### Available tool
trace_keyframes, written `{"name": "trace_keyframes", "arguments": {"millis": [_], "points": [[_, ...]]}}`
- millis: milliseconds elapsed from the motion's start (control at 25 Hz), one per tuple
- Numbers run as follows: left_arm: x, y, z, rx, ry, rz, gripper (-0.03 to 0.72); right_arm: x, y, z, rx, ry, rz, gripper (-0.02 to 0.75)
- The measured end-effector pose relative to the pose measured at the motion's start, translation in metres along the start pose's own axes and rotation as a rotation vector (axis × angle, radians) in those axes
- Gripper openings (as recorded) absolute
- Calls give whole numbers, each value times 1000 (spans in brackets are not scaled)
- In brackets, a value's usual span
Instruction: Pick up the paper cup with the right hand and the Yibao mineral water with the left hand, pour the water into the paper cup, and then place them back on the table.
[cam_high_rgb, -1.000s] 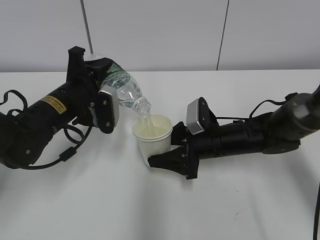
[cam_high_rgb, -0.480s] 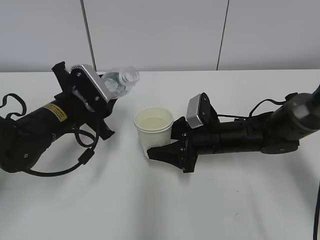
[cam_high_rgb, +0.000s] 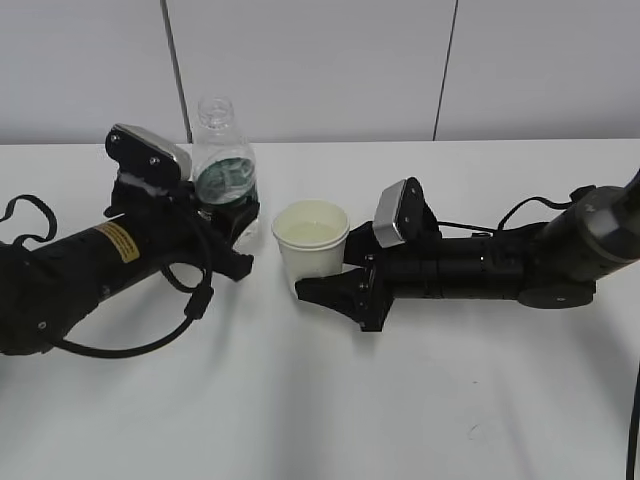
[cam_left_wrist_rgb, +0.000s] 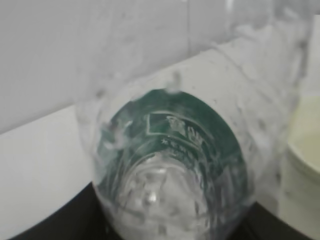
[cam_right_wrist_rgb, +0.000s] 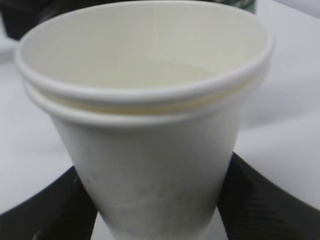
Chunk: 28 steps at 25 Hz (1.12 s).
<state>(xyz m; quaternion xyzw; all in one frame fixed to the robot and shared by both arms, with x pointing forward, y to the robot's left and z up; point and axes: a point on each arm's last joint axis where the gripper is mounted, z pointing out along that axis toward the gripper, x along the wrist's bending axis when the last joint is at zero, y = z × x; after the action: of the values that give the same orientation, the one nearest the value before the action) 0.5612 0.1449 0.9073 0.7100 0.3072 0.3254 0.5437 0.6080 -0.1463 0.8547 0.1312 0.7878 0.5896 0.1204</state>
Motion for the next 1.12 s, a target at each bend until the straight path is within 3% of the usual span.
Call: {"name": "trace_keyframes", "arguments": {"millis": [200, 400, 600, 720, 1120], "points": [[-2, -15, -16, 25, -64, -11, 343, -14, -5, -1, 52, -151, -2, 492], [-3, -26, -27, -17, -159, -1, 343, -29, -4, -4, 40, -328, -14, 492], [-12, -52, -26, 52, -234, -8, 343, -34, -21, -3, 32, -410, 35, 492], [-16, -57, -26, 67, -274, 3, 343, -38, -28, -2, -40, -474, 58, 492], [-18, -56, -27, 64, -298, 13, 343, -36, -39, -1, -54, -486, 63, 492]]}}
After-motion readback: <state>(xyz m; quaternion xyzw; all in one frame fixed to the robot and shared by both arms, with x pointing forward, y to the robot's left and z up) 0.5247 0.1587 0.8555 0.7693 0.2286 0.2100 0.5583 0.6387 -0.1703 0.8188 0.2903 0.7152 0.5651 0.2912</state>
